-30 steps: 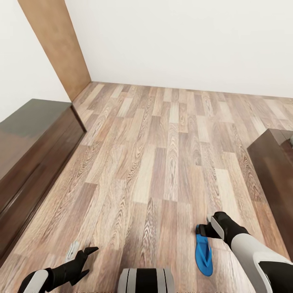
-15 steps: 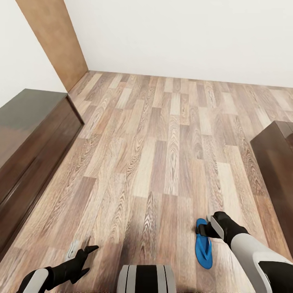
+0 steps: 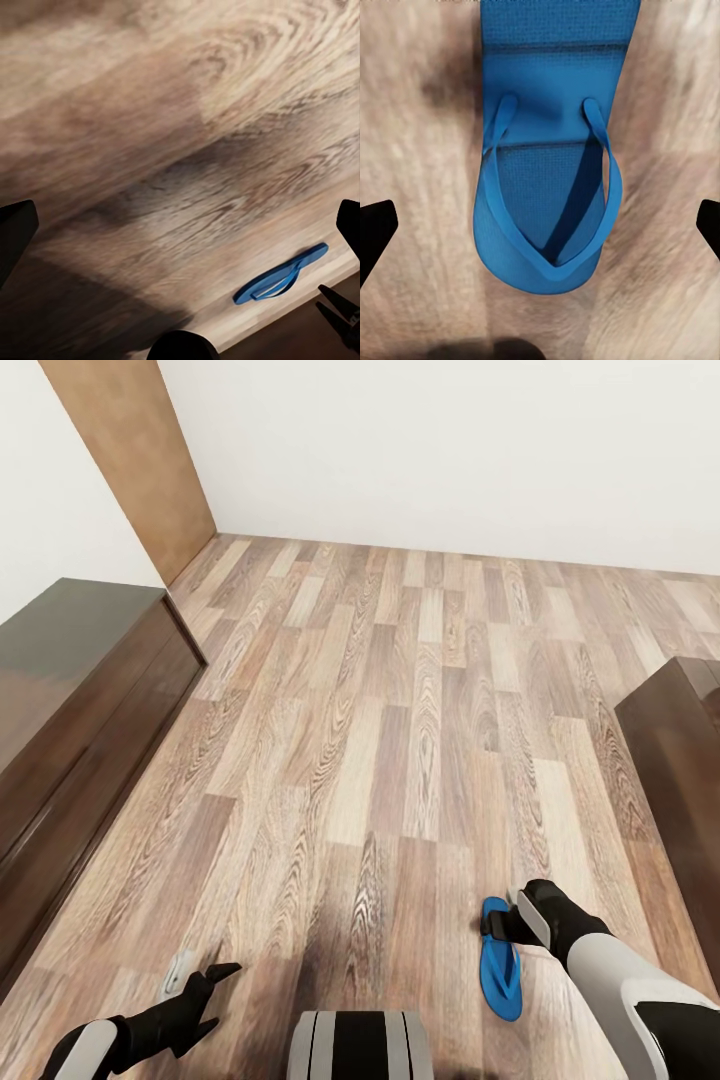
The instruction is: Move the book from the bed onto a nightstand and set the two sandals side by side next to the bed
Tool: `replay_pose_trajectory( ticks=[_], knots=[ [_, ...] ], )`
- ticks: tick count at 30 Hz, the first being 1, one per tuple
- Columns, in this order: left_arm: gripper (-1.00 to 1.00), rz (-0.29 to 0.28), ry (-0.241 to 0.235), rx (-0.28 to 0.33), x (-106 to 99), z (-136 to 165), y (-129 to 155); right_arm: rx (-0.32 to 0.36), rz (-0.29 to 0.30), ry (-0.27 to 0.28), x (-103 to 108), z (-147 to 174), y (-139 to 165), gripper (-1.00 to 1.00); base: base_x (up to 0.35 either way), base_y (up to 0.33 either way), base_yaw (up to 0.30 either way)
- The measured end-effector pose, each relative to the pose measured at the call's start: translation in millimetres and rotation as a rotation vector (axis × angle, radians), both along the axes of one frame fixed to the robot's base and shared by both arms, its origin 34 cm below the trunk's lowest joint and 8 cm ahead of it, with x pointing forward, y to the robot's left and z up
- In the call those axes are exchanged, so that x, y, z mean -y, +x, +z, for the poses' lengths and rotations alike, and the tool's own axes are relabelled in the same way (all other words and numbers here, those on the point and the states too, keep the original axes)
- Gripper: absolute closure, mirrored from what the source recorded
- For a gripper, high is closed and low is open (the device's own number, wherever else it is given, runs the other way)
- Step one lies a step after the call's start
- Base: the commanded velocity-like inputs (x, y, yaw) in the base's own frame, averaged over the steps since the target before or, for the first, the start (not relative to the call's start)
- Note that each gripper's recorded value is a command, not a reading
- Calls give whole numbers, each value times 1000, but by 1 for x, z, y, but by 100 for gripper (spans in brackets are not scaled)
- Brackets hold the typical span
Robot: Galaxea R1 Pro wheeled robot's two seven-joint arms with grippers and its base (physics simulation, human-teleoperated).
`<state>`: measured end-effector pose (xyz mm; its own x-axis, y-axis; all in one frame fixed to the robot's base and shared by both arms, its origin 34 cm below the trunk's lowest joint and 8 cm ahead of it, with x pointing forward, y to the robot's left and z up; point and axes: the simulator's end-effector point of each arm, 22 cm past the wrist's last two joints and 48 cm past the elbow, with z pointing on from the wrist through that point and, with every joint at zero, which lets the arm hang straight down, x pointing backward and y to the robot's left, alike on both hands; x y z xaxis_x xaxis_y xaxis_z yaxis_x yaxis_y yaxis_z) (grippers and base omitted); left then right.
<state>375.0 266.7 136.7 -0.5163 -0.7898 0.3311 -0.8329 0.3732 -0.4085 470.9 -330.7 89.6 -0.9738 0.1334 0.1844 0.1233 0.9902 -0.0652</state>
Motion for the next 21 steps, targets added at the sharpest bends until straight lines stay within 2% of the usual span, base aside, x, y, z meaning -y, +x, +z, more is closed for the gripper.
replay_pose_trajectory(
  ticks=[7,21],
  knots=[
    [-100,3,1,0,-1,0,0,1,0,0,0,0,0,-100,0,0,0],
    [-100,4,0,-57,-1,-17,-21,-56,0,0,0,-23,-23,-100,0,0,0]
  ],
)
